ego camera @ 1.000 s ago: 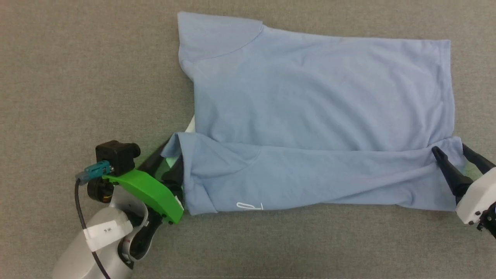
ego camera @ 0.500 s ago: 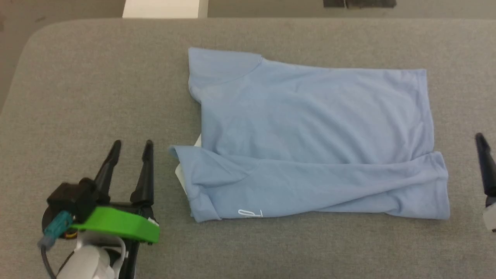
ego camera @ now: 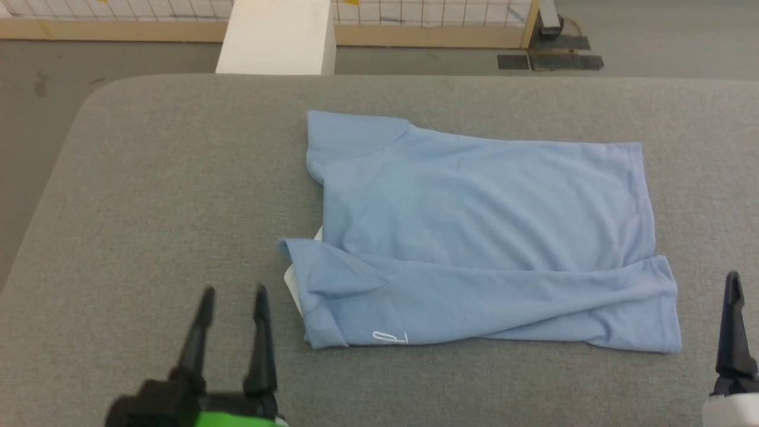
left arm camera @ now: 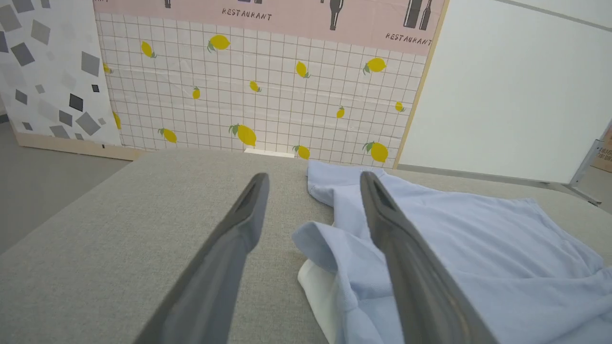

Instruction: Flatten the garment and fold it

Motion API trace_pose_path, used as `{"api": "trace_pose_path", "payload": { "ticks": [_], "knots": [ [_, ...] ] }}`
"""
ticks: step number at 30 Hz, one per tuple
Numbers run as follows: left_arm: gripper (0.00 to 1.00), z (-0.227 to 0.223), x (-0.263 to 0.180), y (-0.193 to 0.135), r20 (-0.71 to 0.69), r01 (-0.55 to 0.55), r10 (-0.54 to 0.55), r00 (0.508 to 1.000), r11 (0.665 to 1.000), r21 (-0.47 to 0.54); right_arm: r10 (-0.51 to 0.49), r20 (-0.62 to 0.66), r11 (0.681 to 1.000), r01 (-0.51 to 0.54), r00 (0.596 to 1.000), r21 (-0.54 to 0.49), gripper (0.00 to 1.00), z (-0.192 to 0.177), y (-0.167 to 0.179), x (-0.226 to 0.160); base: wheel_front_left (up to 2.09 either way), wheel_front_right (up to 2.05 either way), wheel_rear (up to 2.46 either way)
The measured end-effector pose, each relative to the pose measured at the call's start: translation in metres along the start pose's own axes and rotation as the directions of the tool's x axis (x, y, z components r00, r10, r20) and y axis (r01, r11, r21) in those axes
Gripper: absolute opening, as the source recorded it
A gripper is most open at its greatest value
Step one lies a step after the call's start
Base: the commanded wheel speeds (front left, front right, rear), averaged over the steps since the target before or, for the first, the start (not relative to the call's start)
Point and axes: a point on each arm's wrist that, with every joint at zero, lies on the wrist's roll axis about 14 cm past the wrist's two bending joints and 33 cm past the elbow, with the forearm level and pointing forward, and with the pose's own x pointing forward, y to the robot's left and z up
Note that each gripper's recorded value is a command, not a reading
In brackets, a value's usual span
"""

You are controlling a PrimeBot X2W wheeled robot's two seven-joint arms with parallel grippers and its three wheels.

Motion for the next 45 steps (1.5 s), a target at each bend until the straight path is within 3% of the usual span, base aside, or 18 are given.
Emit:
{"api": "trace_pose_path", "payload": {
  "ticks": [12,19,25,27,33,40,43,44,45],
  "knots": [
    [1.0,-0.04,-0.022,0.012,-0.128,-0.02,0.021,0.991,1.0,0.013,-0.026,-0.006,0.998,0.027,1.0,0.055,1.0,-0.012,-0.004,-0.007,0.0,0.0,0.0],
    [1.0,-0.074,-0.015,0.0,-0.302,0.04,-0.062,0.951,0.996,-0.077,-0.033,-0.019,0.998,0.034,0.999,0.049,1.0,-0.017,-0.006,-0.005,0.0,0.0,0.0],
    [1.0,-0.098,0.005,-0.01,-0.46,0.112,-0.153,0.875,0.987,-0.114,-0.031,-0.048,0.998,0.033,0.998,0.05,1.0,-0.027,-0.004,-0.004,0.0,0.0,0.0],
    [1.0,-0.114,0.004,-0.011,-0.54,0.125,-0.171,0.824,0.985,-0.122,-0.037,-0.056,0.998,0.04,0.998,0.048,1.0,-0.029,-0.006,-0.003,0.0,0.0,0.0],
    [1.0,-0.142,0.012,-0.015,-0.644,0.113,-0.208,0.736,0.976,-0.186,-0.063,-0.091,0.997,0.066,0.994,0.035,1.0,-0.04,-0.013,-0.002,0.0,0.0,0.0],
    [1.0,-0.178,0.003,-0.027,-0.776,0.058,-0.275,0.568,0.954,-0.295,-0.082,-0.115,0.996,0.085,0.99,0.025,1.0,-0.048,-0.018,-0.004,0.0,0.0,0.0],
    [1.0,-0.182,0.006,-0.03,-0.791,0.058,-0.29,0.538,0.95,-0.308,-0.082,-0.112,0.996,0.085,0.99,0.027,1.0,-0.048,-0.018,-0.003,0.0,0.0,0.0],
    [0.44,-0.183,0.006,-0.031,-0.793,0.06,-0.293,0.535,0.949,-0.31,-0.081,-0.11,0.996,0.084,0.991,0.027,1.0,-0.047,-0.017,-0.003,0.0,0.0,0.0],
    [0.0,-0.183,0.007,-0.031,-0.792,0.063,-0.292,0.535,0.949,-0.308,-0.081,-0.108,0.996,0.084,0.991,0.027,1.0,-0.047,-0.017,-0.002,0.0,0.0,0.0]
  ]
}}
